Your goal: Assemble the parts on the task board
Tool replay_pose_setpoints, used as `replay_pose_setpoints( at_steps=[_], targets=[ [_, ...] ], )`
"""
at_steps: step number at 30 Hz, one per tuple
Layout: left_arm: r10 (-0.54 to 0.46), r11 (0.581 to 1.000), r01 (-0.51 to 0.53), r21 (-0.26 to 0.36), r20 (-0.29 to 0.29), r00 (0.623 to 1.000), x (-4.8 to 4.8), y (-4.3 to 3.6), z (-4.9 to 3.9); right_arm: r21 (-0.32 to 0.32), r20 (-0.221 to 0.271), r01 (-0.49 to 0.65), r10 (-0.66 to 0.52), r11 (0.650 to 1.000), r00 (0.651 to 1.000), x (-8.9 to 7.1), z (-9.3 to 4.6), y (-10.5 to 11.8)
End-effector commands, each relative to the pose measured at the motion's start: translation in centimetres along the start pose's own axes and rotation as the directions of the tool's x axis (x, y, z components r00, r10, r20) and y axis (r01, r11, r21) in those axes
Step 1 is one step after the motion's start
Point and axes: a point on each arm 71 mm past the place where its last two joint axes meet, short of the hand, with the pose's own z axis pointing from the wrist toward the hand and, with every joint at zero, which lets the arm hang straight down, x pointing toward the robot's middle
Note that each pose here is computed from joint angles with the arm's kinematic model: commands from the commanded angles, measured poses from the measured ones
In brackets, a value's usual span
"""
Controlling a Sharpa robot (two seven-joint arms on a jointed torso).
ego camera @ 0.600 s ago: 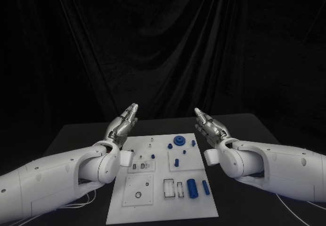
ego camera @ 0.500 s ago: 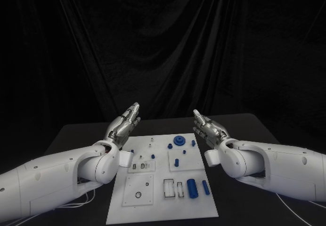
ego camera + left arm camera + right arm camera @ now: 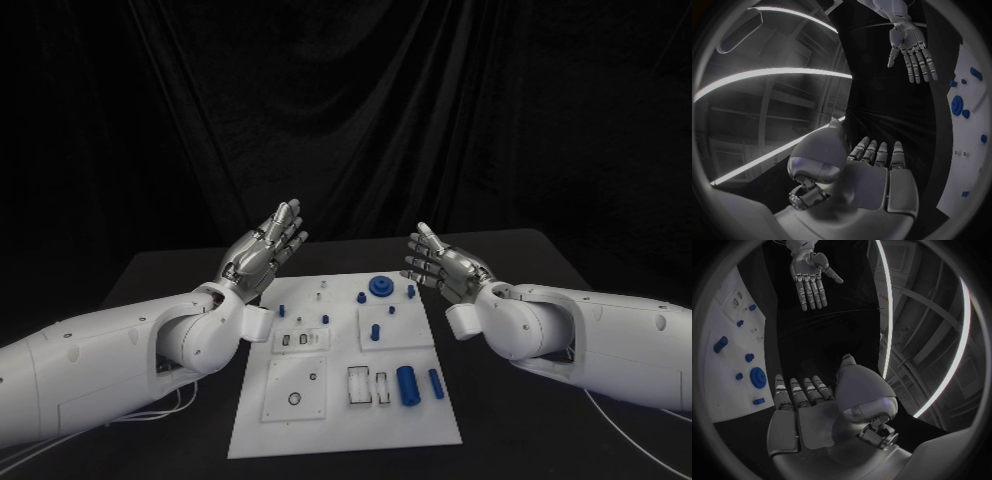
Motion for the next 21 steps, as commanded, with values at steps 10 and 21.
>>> replay_pose_setpoints(
  at_steps=[10,21],
  targets=[
    [-0.035,0.998,0.036,0.048,-0.012,0.999,-1.24,-0.81,-0.74,0.034,-0.098,-0.037,0.041,0.999,0.994,-0.4,0.1,1.6],
    [0.048,0.995,-0.049,0.089,0.019,0.999,-3.01,-2.30,-1.86,-0.087,-0.209,0.478,-0.485,0.874,0.849,0.0,1.1,7.3]
  ],
)
